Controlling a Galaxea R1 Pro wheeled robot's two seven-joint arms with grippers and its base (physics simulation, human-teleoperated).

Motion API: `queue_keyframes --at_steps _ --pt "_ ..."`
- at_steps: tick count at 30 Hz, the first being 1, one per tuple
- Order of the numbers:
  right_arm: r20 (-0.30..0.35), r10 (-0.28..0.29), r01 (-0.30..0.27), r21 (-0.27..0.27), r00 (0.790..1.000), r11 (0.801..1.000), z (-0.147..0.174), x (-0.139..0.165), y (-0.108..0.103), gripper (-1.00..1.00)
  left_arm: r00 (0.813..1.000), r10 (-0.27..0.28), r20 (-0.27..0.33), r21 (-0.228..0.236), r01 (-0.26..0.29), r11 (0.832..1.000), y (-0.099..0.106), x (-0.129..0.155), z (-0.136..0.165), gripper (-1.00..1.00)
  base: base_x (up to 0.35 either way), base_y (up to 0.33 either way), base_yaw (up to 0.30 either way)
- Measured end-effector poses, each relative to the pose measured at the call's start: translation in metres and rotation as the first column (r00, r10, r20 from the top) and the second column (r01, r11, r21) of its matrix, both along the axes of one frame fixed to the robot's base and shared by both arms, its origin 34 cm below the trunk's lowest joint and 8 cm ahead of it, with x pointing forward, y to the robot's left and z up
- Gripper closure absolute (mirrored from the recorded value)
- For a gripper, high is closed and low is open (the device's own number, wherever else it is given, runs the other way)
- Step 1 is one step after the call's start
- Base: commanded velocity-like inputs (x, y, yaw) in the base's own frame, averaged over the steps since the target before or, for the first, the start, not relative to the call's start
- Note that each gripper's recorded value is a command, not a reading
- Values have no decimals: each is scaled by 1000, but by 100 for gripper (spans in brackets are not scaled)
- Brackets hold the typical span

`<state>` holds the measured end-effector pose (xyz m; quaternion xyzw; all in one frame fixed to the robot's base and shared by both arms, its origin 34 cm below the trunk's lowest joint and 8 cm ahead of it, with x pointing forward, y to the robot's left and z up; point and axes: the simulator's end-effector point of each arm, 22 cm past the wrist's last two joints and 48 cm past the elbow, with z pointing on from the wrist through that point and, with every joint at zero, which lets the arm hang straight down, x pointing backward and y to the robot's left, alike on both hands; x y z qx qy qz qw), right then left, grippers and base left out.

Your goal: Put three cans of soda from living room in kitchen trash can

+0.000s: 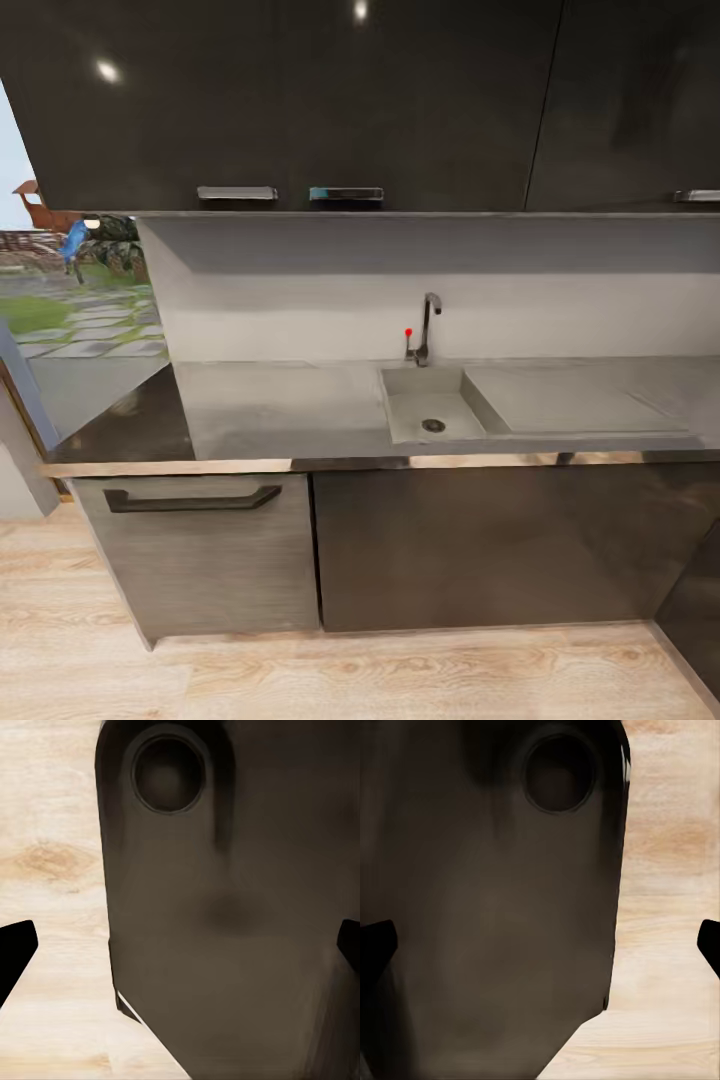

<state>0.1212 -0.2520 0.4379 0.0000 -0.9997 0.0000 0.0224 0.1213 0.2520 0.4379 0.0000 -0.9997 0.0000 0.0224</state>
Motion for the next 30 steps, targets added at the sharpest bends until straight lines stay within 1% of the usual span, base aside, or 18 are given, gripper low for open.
queue_keyframes --at_steps 1,3,5,28,30 --pt "0 0 0 0 1000 1000 0 0 0 -100 1000 0 0 0 0 1000 0 0 0 -100 0 0 0" --pt "9 10 -10 21 1000 1000 0 5 10 -100 1000 1 8 -20 -1 1000 -11 4 0 -100 0 0 0" --pt "9 10 -10 32 1000 999 0 5 12 -100 1000 2 8 -30 -1 1000 -19 4 0 -100 0 0 0" --pt "9 10 -10 37 1000 999 0 5 13 -100 1000 2 8 -31 -1 1000 -19 4 0 -100 0 0 0" --pt "21 11 -11 29 1000 1000 0 9 9 -100 999 -1 33 -39 2 999 -26 15 0 -100 0 0 0"
